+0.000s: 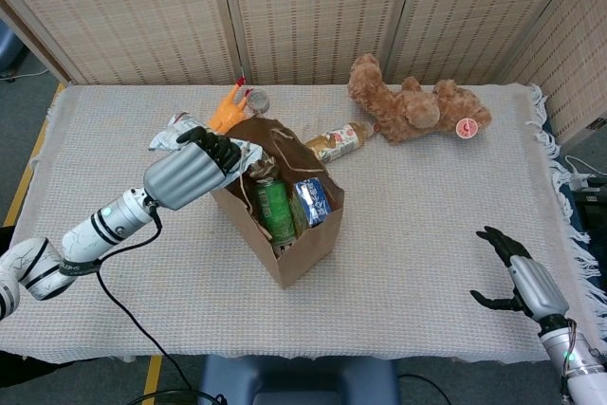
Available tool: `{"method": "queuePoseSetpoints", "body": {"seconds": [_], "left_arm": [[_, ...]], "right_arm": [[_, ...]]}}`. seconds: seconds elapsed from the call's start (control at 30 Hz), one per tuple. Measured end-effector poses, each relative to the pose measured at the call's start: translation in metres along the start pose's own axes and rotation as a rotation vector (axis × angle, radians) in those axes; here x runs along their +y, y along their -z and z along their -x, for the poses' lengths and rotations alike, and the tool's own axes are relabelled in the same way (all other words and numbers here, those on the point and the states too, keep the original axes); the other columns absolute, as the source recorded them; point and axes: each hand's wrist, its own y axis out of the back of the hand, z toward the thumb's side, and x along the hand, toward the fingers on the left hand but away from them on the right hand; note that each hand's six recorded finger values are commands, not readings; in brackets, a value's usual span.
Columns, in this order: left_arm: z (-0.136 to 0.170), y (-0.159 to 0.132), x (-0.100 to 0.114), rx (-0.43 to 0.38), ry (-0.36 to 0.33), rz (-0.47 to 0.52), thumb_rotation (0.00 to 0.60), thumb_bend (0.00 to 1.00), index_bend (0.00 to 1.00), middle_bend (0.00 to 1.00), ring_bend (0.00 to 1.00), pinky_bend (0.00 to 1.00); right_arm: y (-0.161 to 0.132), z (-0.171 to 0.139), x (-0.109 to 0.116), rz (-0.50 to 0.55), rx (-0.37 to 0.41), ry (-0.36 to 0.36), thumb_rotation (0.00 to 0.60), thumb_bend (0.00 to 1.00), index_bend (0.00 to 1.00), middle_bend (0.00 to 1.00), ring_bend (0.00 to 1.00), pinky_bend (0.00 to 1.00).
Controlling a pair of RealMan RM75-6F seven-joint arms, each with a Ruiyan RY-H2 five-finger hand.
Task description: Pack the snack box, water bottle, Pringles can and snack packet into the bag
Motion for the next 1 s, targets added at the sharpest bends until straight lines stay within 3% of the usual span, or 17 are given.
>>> {"method": "queuePoseSetpoints", "body": {"seconds": [0.33,0.53,0.67,1.0], "left_arm": [[0.002,0.001,-0.013,-0.03,0.043,-0.025,0.6,0.7,0.72,0.72,0.62,0.71],[0.019,0.004,-0.029,-0.068,0.112,-0.07,0.6,0.7,0.72,0.72,0.62,0.72],[0.028,0.01,-0.035,-0.045,0.148,-0.083,0.6,0.7,0.73,0.73,0.62,0.72],[0.03,0.028,-0.031,0.056,0.151,-0.088,0.6,0.7,0.73,0.73,0.62,0.71]], "right_arm": [[0.0,0.001,-0.001,0.002,0.0,-0.007,0.6,0.14,0.11,0.0,0.0,0.0],[0.0,0.0,-0.001,-0.003,0.001,-0.01,0.6,0.14,0.11,0.0,0.0,0.0],[-0.001,0.0,-0.002,-0.005,0.002,-0.012,0.6,0.14,0.11,0.0,0.0,0.0],[-0.003,0.001,-0.004,-0.013,0.005,-0.014,0.6,0.14,0.11,0.0,0.0,0.0]]}}
